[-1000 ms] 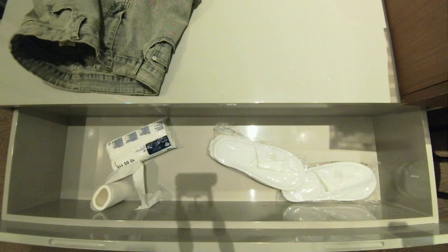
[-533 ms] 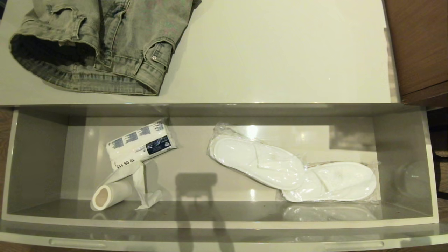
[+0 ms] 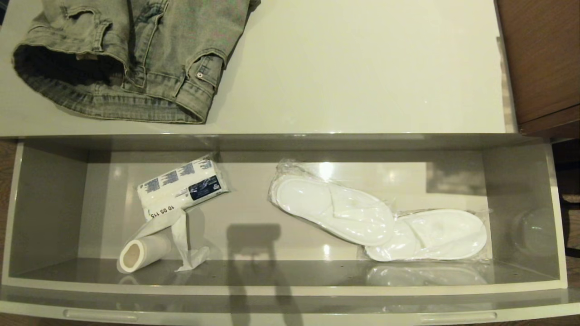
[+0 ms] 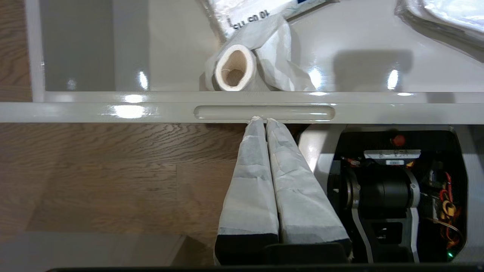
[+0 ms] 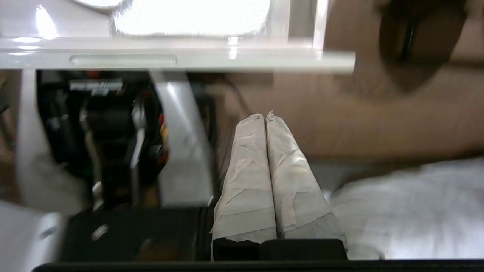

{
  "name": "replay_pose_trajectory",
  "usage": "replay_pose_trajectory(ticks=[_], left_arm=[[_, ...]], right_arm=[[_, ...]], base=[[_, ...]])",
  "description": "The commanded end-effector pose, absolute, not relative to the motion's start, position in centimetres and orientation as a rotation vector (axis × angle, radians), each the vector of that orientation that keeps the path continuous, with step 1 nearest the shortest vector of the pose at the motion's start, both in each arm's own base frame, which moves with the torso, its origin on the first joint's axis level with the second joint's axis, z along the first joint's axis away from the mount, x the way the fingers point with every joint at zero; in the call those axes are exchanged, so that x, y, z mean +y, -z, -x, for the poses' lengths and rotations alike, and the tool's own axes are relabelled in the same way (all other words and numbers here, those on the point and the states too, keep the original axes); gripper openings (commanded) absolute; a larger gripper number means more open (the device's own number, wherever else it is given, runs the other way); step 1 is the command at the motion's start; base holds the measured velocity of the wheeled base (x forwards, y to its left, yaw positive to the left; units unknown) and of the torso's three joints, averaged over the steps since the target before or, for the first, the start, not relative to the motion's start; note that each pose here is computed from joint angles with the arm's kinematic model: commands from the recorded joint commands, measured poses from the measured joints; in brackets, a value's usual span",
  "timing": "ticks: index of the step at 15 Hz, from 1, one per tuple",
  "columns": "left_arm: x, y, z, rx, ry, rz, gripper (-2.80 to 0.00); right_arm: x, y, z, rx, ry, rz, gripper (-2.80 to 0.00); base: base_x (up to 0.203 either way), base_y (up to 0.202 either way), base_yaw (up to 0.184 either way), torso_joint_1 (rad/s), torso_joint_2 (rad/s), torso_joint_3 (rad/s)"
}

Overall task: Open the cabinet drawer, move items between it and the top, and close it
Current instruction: Close the drawer

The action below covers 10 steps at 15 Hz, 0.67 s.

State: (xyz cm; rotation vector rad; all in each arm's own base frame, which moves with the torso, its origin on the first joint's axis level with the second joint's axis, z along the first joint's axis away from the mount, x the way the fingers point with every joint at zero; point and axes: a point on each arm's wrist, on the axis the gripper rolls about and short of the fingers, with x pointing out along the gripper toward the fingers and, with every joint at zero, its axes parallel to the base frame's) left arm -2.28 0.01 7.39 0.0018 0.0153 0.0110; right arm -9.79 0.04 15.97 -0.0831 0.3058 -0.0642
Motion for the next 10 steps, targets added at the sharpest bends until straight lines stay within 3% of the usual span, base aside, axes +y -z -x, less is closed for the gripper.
replay_pose_trajectory(ticks=[1,7,10], left_arm=[[0.0,-7.4,2.3,0.017,-0.012,-0.002,-2.8],[0.0,-7.4,2.3,0.017,-0.012,-0.002,-2.8],[0.0,-7.4,2.3,0.017,-0.012,-0.002,-2.8]], right_arm=[[0.0,-14.4,9.0,0.181,0.061,0.105,-2.8],[0.0,-11.1,3.0,-0.157,0.053,0.103,-2.8],[0.0,-9.9,2.3,-0.226,0.033,0.146,-2.8]], base=[[0.0,0.0,0.0,0.0,0.0,0.0],[0.0,0.0,0.0,0.0,0.0,0.0],[0.0,0.0,0.0,0.0,0.0,0.0]])
